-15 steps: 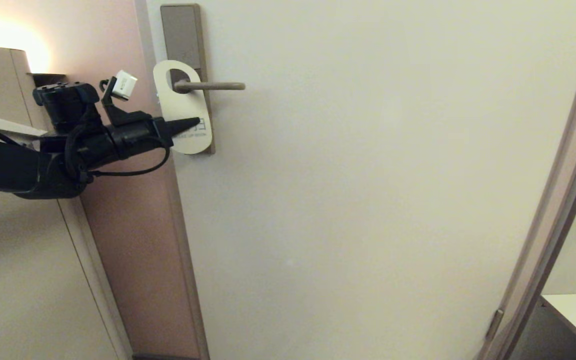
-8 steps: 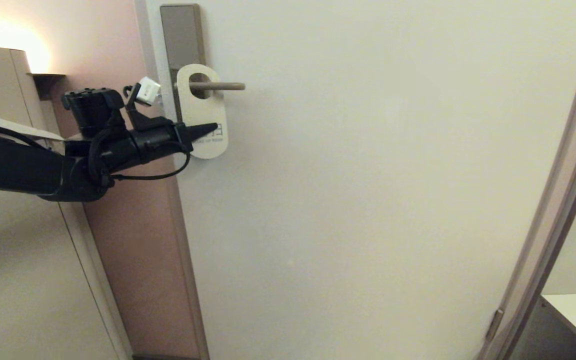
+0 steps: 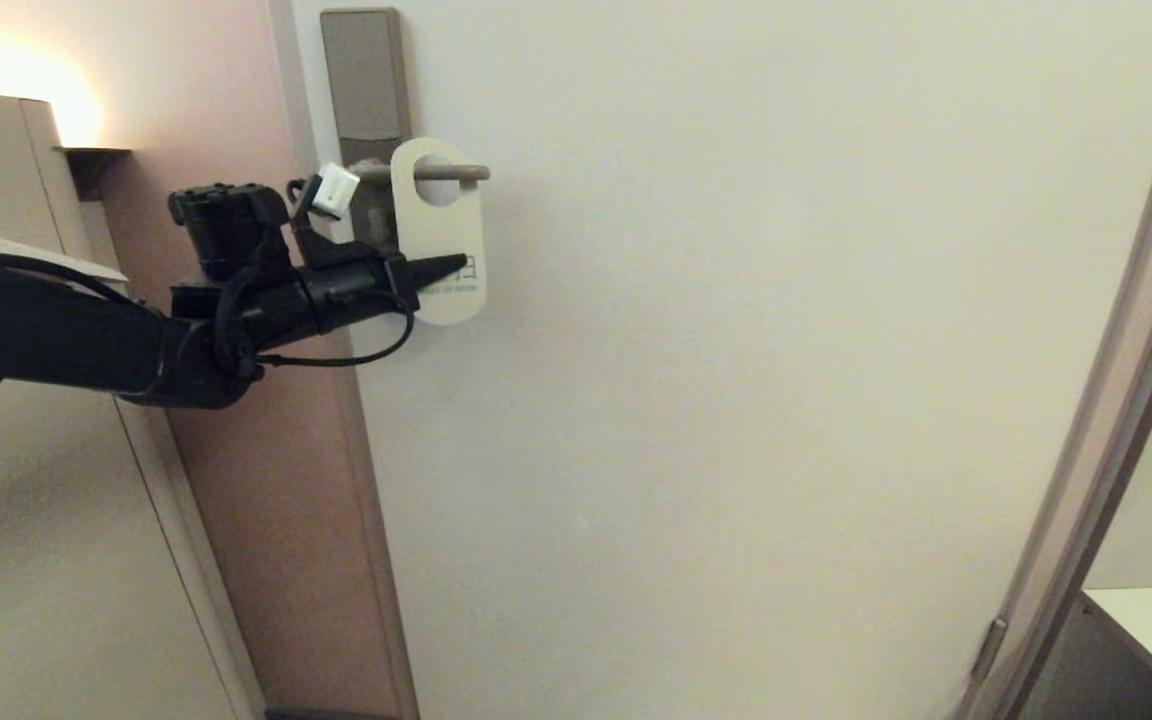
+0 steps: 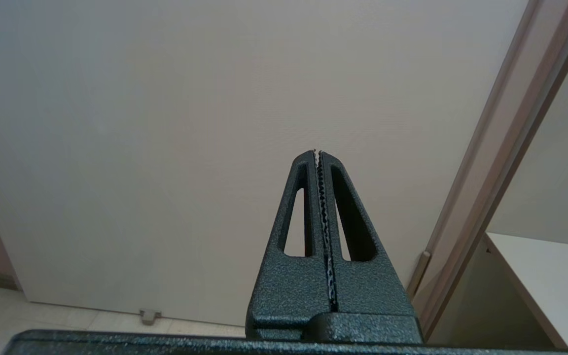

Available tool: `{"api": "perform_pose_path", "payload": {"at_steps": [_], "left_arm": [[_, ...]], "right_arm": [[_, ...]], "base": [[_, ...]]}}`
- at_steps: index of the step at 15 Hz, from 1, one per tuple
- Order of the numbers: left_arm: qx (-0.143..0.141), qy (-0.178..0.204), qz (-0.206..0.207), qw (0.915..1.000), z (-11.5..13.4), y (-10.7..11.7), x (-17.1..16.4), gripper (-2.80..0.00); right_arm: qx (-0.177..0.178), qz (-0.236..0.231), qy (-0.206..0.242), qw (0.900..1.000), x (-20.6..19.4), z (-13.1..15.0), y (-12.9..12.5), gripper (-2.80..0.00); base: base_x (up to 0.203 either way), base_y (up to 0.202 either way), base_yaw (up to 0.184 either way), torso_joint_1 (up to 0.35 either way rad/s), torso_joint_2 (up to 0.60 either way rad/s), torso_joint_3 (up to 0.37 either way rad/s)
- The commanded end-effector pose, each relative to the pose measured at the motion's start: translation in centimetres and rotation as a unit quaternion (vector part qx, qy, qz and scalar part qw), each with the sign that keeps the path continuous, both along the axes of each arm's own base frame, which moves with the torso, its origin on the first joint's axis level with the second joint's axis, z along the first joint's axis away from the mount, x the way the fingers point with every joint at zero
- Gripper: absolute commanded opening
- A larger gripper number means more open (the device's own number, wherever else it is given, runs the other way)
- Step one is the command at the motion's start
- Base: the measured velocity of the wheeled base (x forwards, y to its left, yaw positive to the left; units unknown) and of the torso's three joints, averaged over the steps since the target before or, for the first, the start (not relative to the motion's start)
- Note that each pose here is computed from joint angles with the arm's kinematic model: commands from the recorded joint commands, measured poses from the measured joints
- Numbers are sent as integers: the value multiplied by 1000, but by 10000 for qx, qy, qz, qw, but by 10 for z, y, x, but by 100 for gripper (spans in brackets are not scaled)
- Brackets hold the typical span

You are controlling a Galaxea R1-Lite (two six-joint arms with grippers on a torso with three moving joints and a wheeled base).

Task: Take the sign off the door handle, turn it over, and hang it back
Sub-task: Take down the sign

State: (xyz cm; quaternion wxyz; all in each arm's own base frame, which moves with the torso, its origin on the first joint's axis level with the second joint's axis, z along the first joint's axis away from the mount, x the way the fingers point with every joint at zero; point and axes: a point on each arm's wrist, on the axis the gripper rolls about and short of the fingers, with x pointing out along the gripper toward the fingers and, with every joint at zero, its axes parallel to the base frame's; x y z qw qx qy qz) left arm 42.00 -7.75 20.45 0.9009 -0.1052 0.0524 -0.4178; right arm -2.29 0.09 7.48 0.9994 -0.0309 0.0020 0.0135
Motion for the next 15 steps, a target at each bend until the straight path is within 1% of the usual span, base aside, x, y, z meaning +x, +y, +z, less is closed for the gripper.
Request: {"api": "perform_pose_path", "payload": {"at_steps": [1,7,10,15], "left_arm": [[6,53,-34,10000,-6,-3,4,-280],[10,73,-105,9999,-15,-11,14,-280],[-19,-73,-178,9998,-6,-18,16,-280],[-36,-163,-277,9995,5,-26,15,-280]], "right_arm": [[-5,3,6,10000,0,0,0,-280],[-5,6,6,10000,0,0,0,-280],[-5,3,6,10000,0,0,0,-280],[-5,10,6,10000,0,0,0,-280]], "base": [[0,0,0,0,0,0],[0,0,0,0,0,0],[0,0,0,0,0,0],[0,0,0,0,0,0]]}}
